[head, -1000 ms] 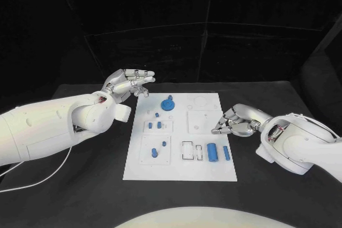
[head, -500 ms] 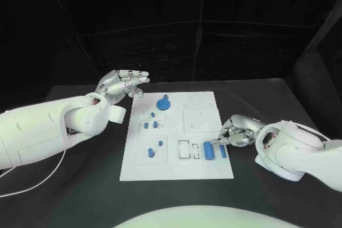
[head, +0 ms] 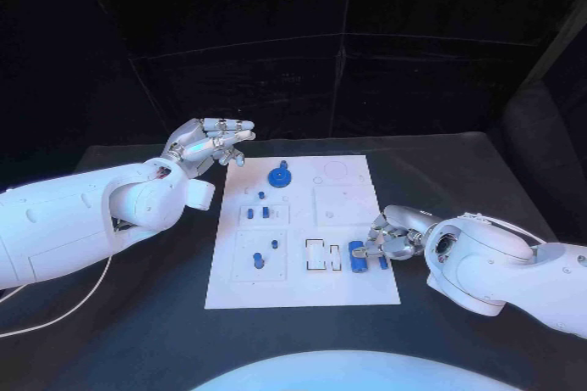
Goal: Assemble the parts on the task board
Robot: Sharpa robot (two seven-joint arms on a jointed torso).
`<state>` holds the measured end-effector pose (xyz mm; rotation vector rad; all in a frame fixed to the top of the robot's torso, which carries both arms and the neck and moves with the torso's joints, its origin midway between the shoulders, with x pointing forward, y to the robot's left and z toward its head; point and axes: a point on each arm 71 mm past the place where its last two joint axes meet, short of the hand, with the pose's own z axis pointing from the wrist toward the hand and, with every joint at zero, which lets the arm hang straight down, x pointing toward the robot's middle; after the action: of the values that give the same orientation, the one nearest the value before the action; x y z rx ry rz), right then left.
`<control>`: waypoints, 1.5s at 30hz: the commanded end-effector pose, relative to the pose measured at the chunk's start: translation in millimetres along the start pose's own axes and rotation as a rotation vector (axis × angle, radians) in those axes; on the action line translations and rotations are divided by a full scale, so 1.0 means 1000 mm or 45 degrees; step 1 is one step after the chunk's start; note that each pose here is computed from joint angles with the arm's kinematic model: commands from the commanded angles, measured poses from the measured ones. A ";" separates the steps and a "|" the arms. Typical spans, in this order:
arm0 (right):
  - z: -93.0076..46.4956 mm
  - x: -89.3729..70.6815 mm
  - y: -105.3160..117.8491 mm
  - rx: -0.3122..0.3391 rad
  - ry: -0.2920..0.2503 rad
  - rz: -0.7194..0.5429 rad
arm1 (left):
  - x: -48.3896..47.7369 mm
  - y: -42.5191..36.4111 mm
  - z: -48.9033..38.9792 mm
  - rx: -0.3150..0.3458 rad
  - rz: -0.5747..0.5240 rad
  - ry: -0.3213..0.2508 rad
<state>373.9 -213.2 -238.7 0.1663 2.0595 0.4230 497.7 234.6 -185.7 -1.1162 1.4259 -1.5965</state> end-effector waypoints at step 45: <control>-0.004 0.011 0.014 -0.008 -0.079 0.172 | -0.0009 -0.0013 -0.0014 0.007 -0.007 0.009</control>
<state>364.6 -198.0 -243.6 0.2220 2.0269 0.4613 497.1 237.2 -185.7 -1.1186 1.4245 -1.5924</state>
